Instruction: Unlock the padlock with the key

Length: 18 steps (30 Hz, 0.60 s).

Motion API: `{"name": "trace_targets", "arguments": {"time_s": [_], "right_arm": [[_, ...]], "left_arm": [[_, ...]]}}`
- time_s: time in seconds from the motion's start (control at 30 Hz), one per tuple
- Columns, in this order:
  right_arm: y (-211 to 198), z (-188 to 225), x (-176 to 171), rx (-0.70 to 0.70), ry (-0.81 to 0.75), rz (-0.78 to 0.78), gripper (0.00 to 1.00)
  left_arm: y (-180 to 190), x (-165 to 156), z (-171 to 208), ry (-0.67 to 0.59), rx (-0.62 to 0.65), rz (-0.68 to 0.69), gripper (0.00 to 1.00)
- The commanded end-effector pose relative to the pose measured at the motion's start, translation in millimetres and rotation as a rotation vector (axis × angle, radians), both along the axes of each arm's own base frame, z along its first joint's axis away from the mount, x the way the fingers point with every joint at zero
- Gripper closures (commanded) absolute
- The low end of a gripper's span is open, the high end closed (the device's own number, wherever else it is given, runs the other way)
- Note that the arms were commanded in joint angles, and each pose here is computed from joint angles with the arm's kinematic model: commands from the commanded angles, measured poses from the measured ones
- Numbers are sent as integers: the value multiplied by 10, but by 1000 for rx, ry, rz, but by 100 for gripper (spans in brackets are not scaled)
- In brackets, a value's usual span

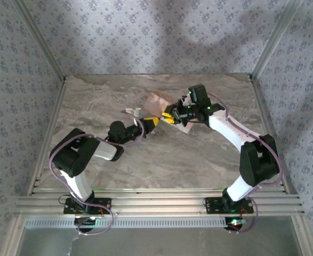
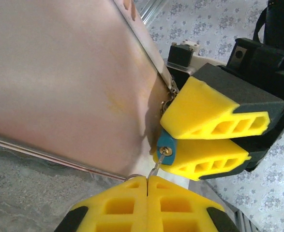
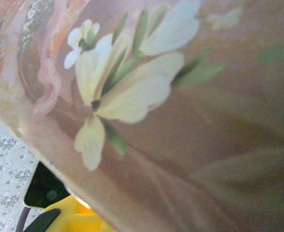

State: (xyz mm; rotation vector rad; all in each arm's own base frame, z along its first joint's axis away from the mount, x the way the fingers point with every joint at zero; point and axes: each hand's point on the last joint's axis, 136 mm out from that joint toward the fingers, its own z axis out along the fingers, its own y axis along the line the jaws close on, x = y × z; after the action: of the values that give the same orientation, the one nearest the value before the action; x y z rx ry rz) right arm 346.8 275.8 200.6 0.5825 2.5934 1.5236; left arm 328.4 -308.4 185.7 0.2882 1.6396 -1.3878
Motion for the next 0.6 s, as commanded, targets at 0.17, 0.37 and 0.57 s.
{"name": "trace_targets", "arguments": {"time_s": [0.17, 0.37, 0.57], "right_arm": [[164, 72, -164, 32, -45, 122, 100], [167, -14, -198, 5, -38, 139, 100], [167, -33, -192, -7, -41, 140, 100]], "left_arm": [[-67, 55, 113, -43, -25, -47, 100], [-107, 17, 157, -43, -36, -82, 100], [-168, -60, 184, -38, -44, -115, 100]]}}
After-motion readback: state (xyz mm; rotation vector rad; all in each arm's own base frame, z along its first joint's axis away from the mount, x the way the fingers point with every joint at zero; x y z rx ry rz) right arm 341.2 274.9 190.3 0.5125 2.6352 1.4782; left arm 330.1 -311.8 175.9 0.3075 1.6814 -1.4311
